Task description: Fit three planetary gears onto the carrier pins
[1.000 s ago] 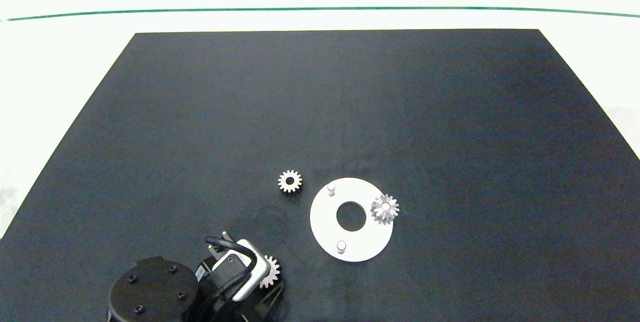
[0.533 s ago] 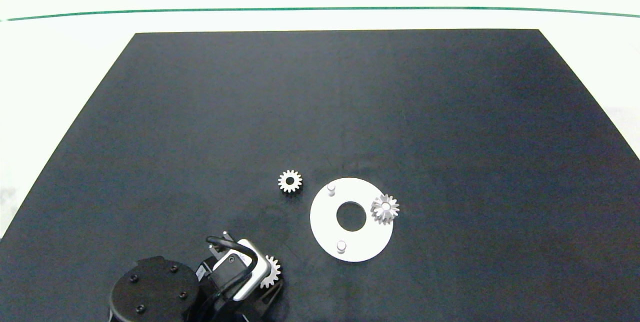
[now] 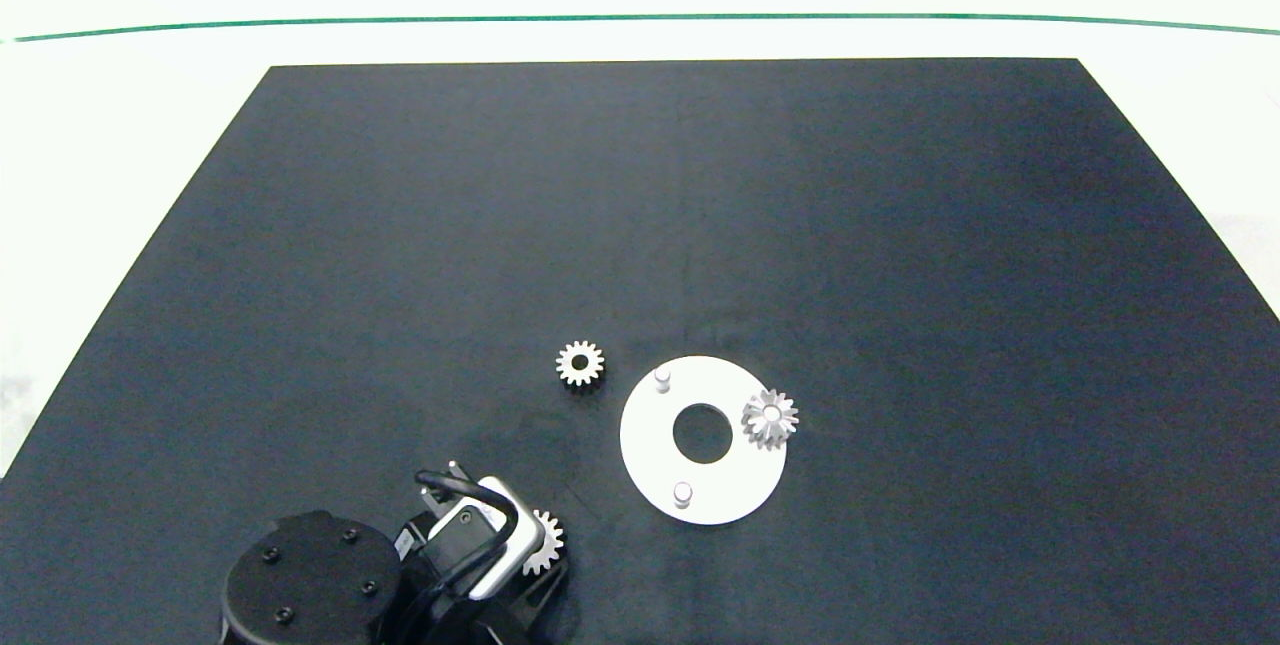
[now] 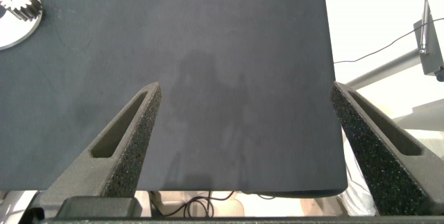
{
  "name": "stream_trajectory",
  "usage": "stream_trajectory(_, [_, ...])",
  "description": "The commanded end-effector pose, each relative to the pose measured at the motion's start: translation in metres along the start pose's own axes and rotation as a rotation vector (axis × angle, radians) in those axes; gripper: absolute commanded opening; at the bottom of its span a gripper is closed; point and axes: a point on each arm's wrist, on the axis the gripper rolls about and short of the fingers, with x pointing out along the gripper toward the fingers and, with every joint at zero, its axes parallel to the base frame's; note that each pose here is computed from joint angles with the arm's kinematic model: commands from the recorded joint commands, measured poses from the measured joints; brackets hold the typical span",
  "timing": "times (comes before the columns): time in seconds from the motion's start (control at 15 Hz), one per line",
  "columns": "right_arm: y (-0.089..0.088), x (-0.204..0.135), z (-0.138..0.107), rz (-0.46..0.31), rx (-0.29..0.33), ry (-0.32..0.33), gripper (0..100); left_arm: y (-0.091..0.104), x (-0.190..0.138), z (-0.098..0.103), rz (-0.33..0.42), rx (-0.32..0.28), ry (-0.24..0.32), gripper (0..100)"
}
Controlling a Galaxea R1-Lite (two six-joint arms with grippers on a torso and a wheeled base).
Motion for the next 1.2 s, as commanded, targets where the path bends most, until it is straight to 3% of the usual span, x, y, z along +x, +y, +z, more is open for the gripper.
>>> stream_trajectory(0.07, [0.0,0.001,0.0,0.001,-0.003,0.009,100,0.0,-0.002,0.0,0.003,-0.002,-0.007,12])
stream_trajectory(0.33, [0.0,0.001,-0.001,0.009,-0.004,0.011,100,0.001,-0.006,0.013,0.002,-0.005,-0.066,7])
stream_trajectory(0.53, [0.001,0.003,-0.003,0.012,-0.006,0.021,100,-0.008,-0.015,0.018,-0.046,0.018,-0.086,7])
stream_trajectory(0.93, [0.002,0.005,-0.004,0.021,-0.007,0.03,100,-0.008,-0.033,0.062,-0.098,0.054,-0.151,7])
stream_trajectory(1.2, [0.003,0.006,-0.005,0.021,-0.008,0.037,100,-0.016,-0.027,0.082,-0.119,0.061,-0.18,7])
